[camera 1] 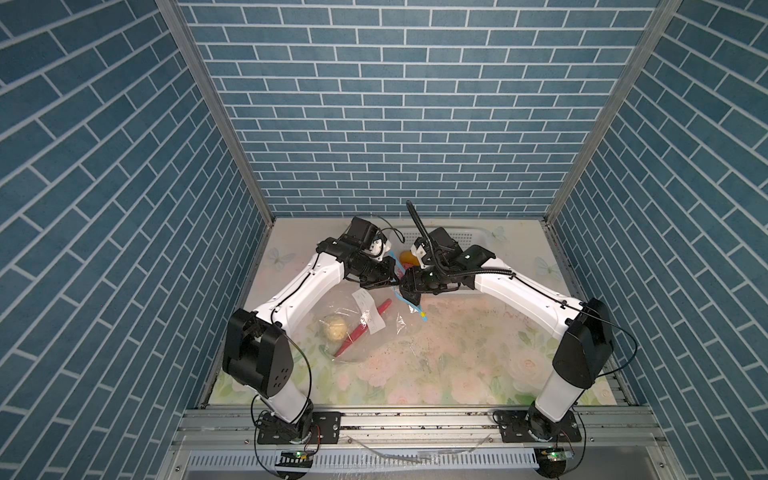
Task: Place the food in the zip-top bag and seal the zipper
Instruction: 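Carry the avocado over the bag mouth and release it inside, then raise the open right gripper and move it back over the basket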
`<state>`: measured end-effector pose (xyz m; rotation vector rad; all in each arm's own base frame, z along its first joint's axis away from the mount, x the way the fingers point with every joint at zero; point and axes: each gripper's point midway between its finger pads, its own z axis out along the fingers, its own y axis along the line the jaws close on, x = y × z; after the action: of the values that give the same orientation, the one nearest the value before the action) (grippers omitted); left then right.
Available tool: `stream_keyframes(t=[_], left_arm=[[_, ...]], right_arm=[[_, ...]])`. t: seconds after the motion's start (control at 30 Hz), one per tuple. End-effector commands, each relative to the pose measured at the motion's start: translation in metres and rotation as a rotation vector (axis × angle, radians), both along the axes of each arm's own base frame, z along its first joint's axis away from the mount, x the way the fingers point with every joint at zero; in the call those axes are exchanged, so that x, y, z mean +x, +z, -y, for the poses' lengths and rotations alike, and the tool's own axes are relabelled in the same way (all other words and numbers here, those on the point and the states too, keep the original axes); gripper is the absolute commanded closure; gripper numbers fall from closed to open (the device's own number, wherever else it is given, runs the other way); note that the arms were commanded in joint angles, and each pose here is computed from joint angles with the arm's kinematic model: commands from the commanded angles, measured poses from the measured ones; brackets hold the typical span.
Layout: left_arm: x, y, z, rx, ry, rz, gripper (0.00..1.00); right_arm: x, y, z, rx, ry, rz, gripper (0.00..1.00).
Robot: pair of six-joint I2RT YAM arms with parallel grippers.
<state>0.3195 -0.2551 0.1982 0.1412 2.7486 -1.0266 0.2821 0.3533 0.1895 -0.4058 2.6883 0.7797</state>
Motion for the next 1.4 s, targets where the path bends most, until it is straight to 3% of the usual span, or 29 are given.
stream_keyframes(t=[0.0, 0.53, 1.37], left_arm=[[0.002, 0.014, 0.004, -0.018, -0.010, 0.041, 1.00], [0.001, 0.019, 0.004, -0.025, -0.009, 0.047, 1.00], [-0.001, 0.025, 0.009, -0.039, -0.021, 0.064, 1.00]], right_arm=[[-0.009, 0.004, 0.001, -0.009, -0.001, -0.028, 0.42], [-0.015, -0.014, 0.019, -0.118, 0.025, -0.023, 0.41], [-0.012, -0.025, 0.022, -0.153, 0.031, -0.016, 0.34]])
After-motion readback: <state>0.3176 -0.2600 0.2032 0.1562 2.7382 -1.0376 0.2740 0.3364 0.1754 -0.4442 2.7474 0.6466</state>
